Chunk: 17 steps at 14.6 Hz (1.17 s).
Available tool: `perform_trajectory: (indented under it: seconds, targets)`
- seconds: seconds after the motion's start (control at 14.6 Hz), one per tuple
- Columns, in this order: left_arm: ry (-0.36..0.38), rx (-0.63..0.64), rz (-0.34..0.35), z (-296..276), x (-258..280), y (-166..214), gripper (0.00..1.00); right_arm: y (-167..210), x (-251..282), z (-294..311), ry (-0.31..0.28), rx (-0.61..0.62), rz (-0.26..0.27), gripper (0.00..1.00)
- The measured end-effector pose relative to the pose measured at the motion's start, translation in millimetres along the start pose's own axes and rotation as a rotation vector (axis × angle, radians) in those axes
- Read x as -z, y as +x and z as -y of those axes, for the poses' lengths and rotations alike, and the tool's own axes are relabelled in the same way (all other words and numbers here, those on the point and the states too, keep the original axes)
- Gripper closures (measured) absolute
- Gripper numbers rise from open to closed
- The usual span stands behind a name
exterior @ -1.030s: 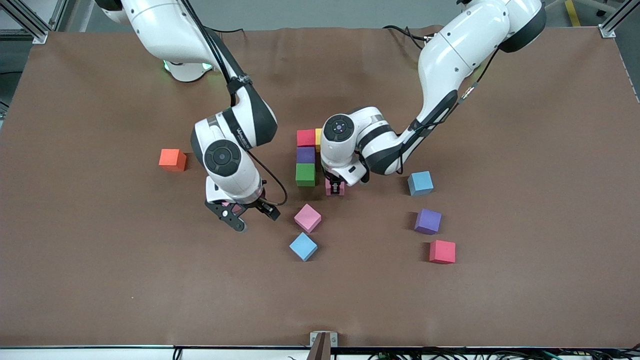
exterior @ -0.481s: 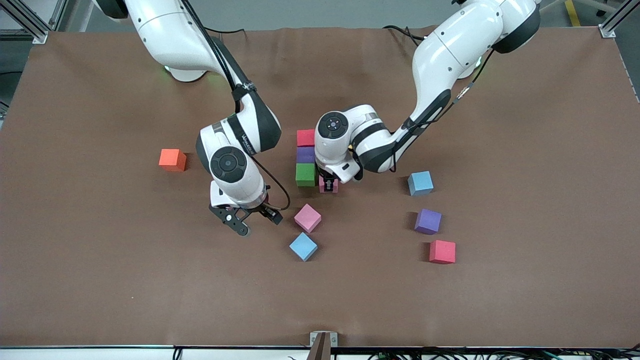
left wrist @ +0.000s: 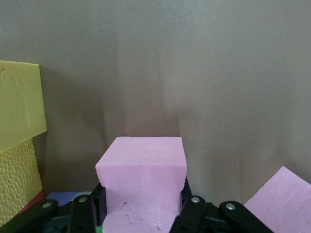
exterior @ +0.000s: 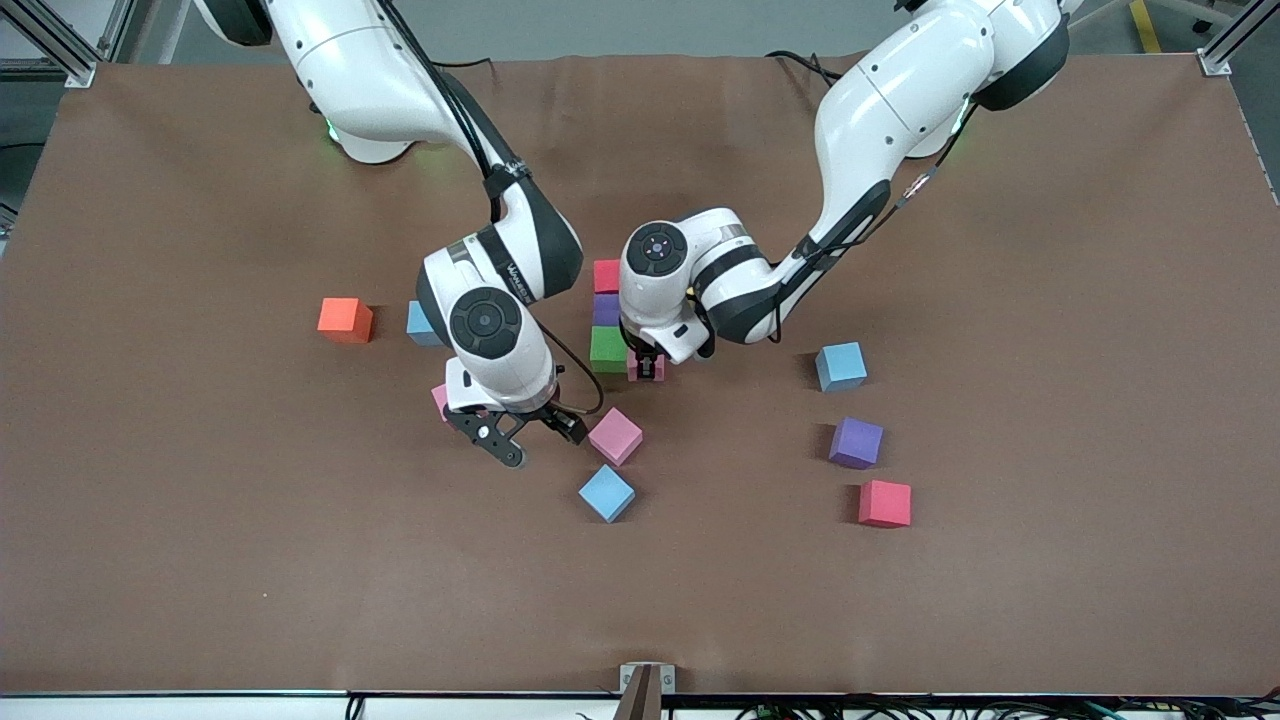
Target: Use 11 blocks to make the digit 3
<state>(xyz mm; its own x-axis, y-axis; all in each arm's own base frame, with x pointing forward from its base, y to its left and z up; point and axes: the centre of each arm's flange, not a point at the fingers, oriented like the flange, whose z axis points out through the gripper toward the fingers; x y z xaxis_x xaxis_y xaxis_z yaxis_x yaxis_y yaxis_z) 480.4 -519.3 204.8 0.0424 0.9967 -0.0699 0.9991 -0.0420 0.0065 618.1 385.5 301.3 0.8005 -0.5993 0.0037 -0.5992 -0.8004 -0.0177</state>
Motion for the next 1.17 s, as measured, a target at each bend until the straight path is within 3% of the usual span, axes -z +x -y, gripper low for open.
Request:
perform_trajectory:
  seconds: [0.14, 0.41, 0.76, 1.17]
  targets:
    - [0.001, 0.000, 0.000, 0, 0, 0, 0.39, -6, -1, 3, 0.002, -0.016, 0.007, 0.00]
    - [0.000, 0.009, -0.003, -5, -4, 5, 0.02, -31, -15, 20, 0.006, -0.059, 0.019, 0.00]
    - [0.002, 0.031, -0.023, -16, 0, 21, 0.00, -49, -40, 50, 0.032, -0.112, 0.010, 0.00]
    - [0.000, 0.017, -0.010, -22, 44, 46, 0.00, -58, -66, 60, 0.030, -0.110, 0.005, 0.02]
